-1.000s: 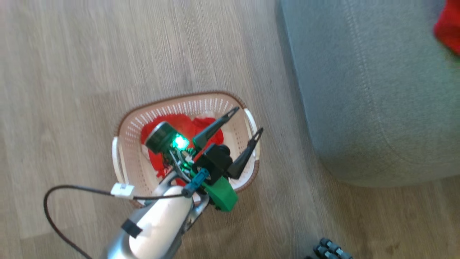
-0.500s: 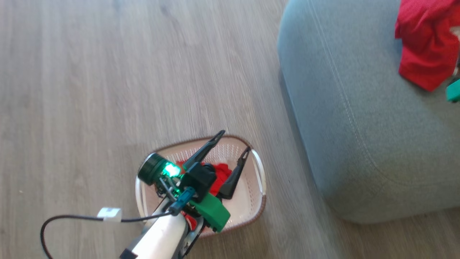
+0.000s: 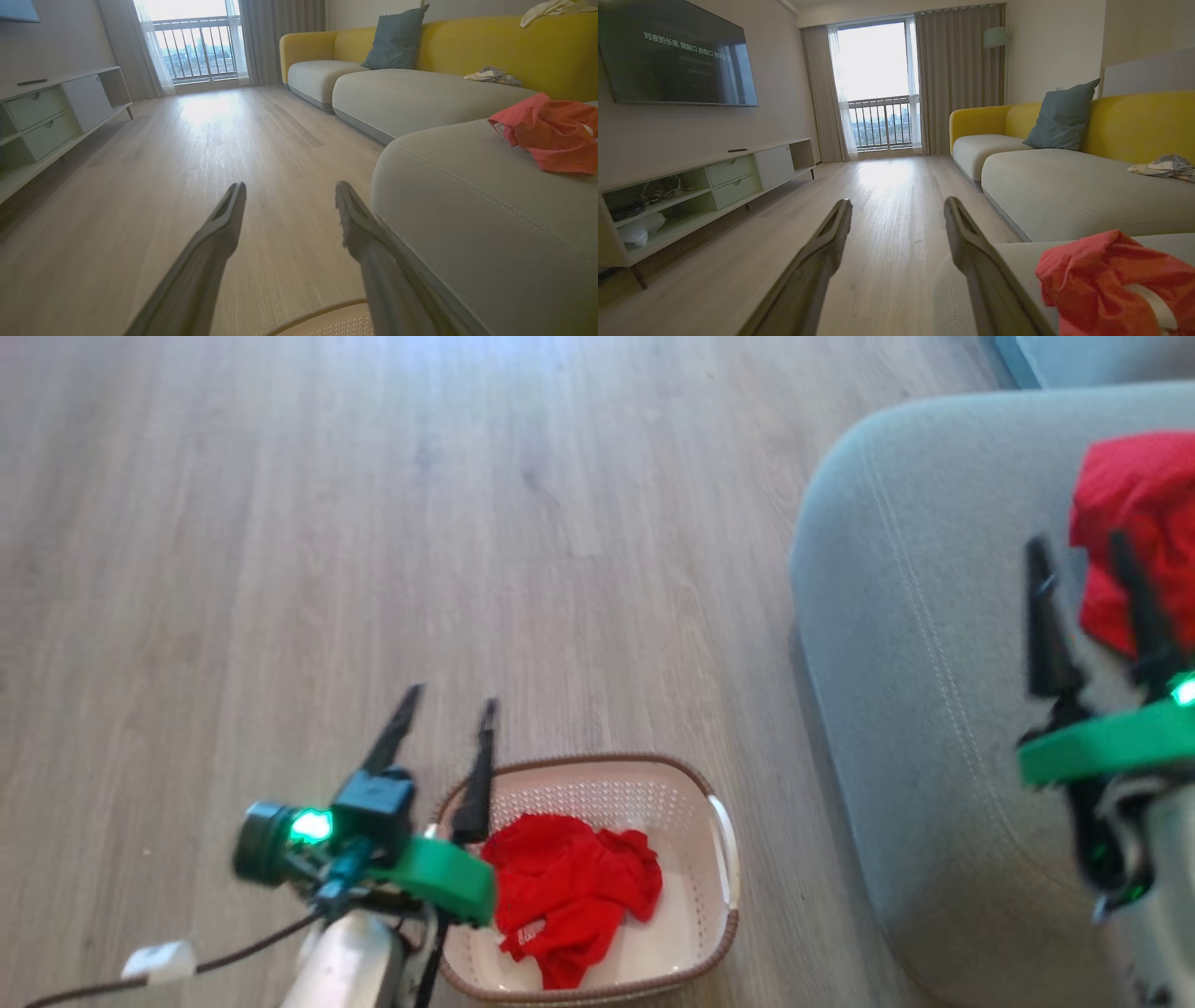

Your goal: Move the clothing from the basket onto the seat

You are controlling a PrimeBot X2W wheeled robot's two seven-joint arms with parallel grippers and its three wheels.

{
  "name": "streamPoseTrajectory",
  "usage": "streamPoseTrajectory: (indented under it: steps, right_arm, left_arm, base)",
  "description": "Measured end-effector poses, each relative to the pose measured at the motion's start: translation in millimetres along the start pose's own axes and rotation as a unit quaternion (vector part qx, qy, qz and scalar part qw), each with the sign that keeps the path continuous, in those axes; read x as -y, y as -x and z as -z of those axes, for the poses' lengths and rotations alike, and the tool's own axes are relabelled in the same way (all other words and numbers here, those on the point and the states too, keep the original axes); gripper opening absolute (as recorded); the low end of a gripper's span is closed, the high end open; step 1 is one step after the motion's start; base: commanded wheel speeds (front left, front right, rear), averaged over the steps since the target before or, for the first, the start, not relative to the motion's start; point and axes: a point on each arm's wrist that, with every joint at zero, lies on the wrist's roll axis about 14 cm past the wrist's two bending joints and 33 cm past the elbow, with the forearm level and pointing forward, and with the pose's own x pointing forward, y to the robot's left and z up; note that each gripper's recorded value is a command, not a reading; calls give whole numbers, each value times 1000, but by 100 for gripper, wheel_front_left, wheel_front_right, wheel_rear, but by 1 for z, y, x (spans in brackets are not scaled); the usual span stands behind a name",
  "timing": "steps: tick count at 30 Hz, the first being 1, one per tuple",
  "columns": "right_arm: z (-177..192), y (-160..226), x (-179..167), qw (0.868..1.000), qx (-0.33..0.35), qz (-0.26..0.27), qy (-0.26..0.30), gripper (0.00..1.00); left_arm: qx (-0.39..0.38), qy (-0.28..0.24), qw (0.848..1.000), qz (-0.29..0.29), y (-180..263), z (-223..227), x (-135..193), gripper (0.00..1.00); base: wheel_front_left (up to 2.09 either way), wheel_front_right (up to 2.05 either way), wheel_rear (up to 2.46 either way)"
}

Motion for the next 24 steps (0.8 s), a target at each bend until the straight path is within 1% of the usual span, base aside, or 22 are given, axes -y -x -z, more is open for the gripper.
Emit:
streamPoseTrajectory:
  steps: [4, 7, 9, 12, 15, 19, 24]
  right_arm:
    - [16, 14, -30, 999, -18, -27, -26, 100]
    - [28, 24, -48, 998, -34, -38, -45, 100]
    - [36, 30, -57, 997, -46, -49, -42, 100]
    - [46, 37, -63, 996, -60, -48, -48, 100]
    - [56, 44, -66, 995, -76, -52, -35, 100]
    - [66, 51, -70, 994, -91, -45, -43, 100]
    - [69, 53, -68, 994, -94, -37, -45, 100]
  left_arm:
    - [1, -9, 998, -67, 15, -3, -34, 100]
    - [1, -13, 995, -103, 25, -5, -52, 100]
    - [-1, -14, 993, -118, 32, -4, -59, 100]
    - [-6, -14, 991, -130, 40, -1, -65, 100]
    - [-15, -13, 990, -136, 47, 4, -67, 100]
    - [-20, -12, 990, -138, 52, 7, -66, 100]
    - [-25, -4, 990, -140, 55, 10, -64, 100]
  base:
    - [0, 0, 0]
    - [0, 0, 0]
    - [0, 0, 0]
    - [0, 0, 0]
    - [0, 0, 0]
    - [0, 0, 0]
    - [0, 0, 0]
